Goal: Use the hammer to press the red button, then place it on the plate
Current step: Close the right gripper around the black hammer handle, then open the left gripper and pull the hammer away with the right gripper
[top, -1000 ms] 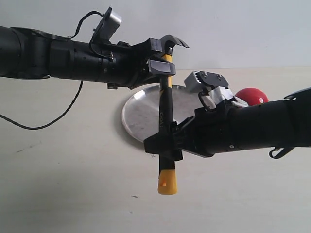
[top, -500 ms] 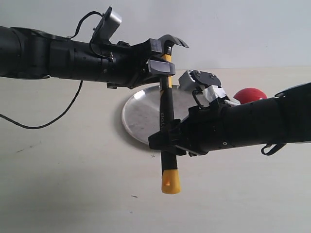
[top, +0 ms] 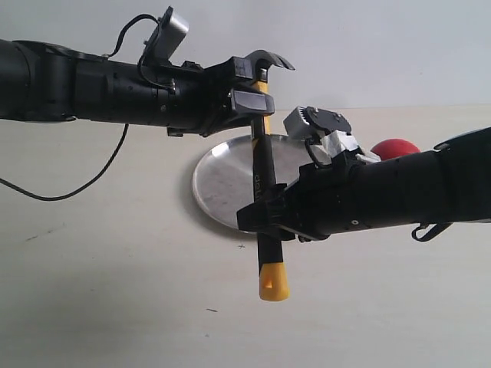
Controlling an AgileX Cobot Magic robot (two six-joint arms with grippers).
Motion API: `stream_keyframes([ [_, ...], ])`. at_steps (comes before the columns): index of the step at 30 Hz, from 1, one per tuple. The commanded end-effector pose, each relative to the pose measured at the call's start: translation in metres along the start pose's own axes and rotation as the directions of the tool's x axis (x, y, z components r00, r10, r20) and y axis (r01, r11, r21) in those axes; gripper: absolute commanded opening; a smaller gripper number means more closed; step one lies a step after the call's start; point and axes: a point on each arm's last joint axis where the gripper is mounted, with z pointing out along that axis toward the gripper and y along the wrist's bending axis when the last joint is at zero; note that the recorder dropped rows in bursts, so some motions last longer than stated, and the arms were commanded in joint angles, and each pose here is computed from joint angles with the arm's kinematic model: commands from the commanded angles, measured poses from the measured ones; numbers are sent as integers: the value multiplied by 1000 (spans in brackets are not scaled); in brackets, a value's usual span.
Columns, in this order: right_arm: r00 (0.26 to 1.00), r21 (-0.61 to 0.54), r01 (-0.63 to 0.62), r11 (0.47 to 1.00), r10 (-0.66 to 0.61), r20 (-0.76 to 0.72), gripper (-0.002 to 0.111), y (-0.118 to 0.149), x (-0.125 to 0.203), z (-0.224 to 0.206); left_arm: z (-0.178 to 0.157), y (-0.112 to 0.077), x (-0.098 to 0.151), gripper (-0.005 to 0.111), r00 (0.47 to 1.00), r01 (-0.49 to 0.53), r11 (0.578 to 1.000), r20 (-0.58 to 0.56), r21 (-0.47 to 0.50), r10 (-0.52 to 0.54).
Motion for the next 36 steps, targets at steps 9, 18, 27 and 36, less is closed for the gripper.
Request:
stream_keyframes([
  [9, 994, -31, 106, 994, -105, 34, 0, 9, -9, -6, -3, -10, -2, 58, 1000, -6, 999, -11, 50, 6],
  [18, 994, 8, 101, 995, -101, 33, 0, 5, -9, -6, -3, -6, -1, 58, 1000, -17, 1000, -26, 13, 17],
  [27, 995, 7, 95, 995, -95, 34, 0, 6, -10, -6, -7, 2, 0, 58, 996, -39, 999, -77, -29, 37],
  [36, 990, 44, 110, 993, -113, 81, 0, 12, -18, -18, -18, 8, -2, 58, 991, -13, 1000, -132, 23, 16],
])
